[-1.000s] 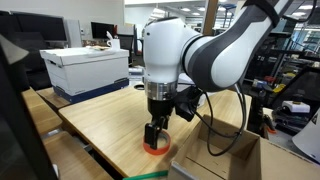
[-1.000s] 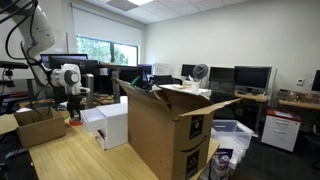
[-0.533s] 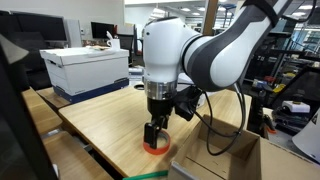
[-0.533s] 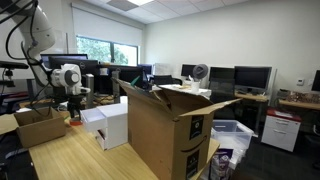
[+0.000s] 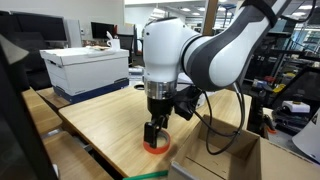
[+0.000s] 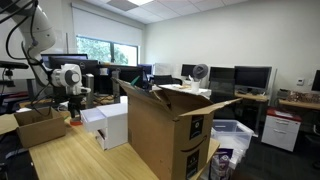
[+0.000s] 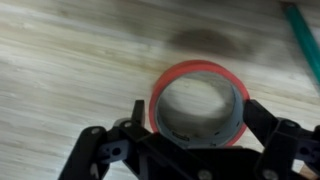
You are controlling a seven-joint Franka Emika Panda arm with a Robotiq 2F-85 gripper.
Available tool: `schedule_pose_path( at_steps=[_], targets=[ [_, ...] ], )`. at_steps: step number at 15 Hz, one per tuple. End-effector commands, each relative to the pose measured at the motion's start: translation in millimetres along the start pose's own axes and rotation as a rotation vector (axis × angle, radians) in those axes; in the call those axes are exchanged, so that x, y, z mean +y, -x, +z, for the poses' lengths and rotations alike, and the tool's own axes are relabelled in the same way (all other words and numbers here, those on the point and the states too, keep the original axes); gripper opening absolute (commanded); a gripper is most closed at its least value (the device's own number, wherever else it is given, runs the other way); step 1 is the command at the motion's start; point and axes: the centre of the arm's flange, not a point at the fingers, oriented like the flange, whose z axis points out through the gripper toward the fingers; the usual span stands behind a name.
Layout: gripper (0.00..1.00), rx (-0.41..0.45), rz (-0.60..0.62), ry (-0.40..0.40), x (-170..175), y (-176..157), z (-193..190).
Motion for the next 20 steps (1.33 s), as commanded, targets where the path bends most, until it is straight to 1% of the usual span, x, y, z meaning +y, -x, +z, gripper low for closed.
schedule_pose_path(
  at_steps=[1,4,14,20],
  targets=[
    [1.0,-0.006,-0.007,-0.016,6,1,-2],
    [1.0,-0.009,-0.011,-0.016,7,1,-3],
    [1.0,0.023,-0.015,-0.02,11,3,-26],
    [1.0,0.034,-0.014,-0.012,15,3,-32]
  ],
)
